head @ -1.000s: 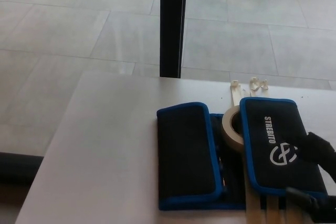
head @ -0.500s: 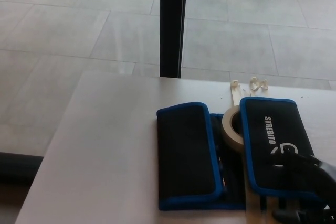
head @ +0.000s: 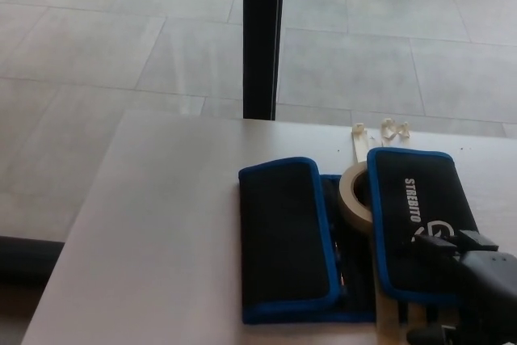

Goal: The robot uses its right hand to open a black folded toolkit cover kept in the middle of the desk

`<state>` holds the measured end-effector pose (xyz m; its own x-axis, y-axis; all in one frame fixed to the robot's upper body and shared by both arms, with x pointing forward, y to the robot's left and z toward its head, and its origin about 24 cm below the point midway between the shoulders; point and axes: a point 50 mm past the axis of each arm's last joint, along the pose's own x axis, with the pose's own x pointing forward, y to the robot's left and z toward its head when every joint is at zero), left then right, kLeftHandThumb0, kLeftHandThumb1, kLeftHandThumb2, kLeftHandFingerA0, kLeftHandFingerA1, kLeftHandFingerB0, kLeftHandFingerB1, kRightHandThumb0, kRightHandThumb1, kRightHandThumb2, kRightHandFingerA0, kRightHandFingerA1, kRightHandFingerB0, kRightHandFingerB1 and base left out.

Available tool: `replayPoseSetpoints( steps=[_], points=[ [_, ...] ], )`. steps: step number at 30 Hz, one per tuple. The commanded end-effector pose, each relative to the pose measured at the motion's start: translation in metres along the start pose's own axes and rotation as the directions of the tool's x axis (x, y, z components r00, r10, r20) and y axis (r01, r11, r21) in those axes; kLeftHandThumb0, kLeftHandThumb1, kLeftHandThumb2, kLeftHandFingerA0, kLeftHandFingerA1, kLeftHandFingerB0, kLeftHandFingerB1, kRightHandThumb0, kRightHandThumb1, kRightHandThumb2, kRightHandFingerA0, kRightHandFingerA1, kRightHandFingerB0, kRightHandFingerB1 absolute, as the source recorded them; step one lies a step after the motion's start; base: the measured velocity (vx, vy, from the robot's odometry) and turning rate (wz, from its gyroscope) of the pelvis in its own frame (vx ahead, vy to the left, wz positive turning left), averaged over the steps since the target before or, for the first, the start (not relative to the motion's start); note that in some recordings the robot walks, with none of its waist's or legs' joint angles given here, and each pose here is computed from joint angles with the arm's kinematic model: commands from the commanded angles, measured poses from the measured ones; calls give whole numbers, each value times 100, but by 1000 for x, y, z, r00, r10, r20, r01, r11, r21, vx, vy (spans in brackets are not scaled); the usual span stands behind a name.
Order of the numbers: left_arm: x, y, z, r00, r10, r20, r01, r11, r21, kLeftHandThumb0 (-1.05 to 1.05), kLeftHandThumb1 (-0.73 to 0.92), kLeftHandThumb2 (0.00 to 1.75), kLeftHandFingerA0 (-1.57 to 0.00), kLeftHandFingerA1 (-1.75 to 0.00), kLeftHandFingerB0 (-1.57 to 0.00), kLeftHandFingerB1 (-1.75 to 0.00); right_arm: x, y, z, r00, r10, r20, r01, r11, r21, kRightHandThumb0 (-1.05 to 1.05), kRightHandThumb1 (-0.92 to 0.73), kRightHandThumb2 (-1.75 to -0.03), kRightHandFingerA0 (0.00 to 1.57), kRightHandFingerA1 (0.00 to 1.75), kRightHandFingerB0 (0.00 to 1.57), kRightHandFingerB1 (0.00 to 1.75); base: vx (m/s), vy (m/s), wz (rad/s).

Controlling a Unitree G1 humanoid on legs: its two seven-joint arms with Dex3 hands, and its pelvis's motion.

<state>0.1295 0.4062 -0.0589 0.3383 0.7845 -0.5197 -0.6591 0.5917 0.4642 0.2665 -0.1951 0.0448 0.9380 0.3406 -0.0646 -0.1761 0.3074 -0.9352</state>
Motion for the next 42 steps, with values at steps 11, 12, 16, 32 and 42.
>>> replayPoseSetpoints(
  steps=[11,12,16,32,42],
  points=[
    [2,8,7,999,40,28,-39,999,-29,-46,51,56,-70,-73,-81,-54,10,17,-19,968,-191,163,251,759,-601,-41,-54,-57,0,49,23,39,0,0,0],
    [2,8,7,999,40,27,-39,999,-29,-46,51,56,-70,-73,-81,-54,10,17,-19,967,-192,164,253,757,-602,-41,-54,-57,0,49,23,39,0,0,0],
    [2,8,6,999,35,19,-35,999,-41,-47,51,56,-71,-73,-82,-54,12,17,-27,958,-261,122,274,695,-665,-18,-42,-76,0,11,20,41,0,0,0],
    [2,8,7,999,28,29,-27,999,-31,-49,52,56,-69,-73,-78,-53,14,11,-39,910,-409,70,391,787,-477,-20,-58,-68,104,170,41,43,0,0,0],
    [2,7,8,999,27,26,-26,999,-48,-48,53,56,-70,-72,-79,-54,16,-2,-41,872,-473,126,471,738,-483,-36,-64,-59,90,160,90,61,0,0,0]
  ],
)
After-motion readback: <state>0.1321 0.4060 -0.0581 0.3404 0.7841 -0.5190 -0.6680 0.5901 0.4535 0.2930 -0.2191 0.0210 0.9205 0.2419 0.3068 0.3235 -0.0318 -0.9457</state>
